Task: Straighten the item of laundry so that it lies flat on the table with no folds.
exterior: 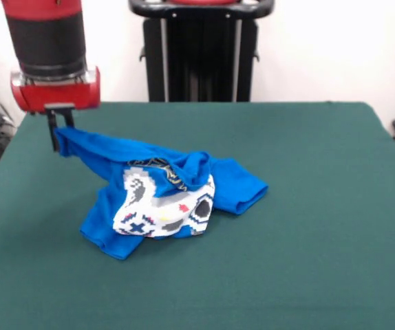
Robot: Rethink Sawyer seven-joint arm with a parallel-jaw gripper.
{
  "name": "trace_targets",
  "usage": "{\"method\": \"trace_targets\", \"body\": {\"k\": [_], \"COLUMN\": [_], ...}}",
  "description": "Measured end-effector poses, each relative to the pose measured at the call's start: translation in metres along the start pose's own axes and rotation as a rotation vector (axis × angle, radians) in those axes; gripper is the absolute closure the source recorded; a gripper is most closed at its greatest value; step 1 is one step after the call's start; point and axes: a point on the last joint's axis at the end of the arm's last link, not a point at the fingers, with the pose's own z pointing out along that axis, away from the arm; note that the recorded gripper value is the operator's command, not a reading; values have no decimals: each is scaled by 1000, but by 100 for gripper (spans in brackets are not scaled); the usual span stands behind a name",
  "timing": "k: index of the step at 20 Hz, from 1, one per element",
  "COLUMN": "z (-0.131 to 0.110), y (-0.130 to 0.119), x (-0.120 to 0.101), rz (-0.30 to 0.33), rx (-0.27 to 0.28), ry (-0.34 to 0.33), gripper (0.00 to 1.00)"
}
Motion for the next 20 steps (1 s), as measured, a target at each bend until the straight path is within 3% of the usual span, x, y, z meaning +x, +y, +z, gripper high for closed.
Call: {"method": "trace_targets", "body": {"k": [4, 9, 15, 19, 20], "z": [-14, -14, -14, -17, -19], "y": [4, 13, 41, 56, 63], "x": [8, 21, 47, 58, 61], "rz": [-19, -47, -102, -132, -148], "rx": [21, 27, 25, 30, 38], "ry": [4, 27, 73, 47, 2], "gripper": [100, 100, 100, 100, 100]}}
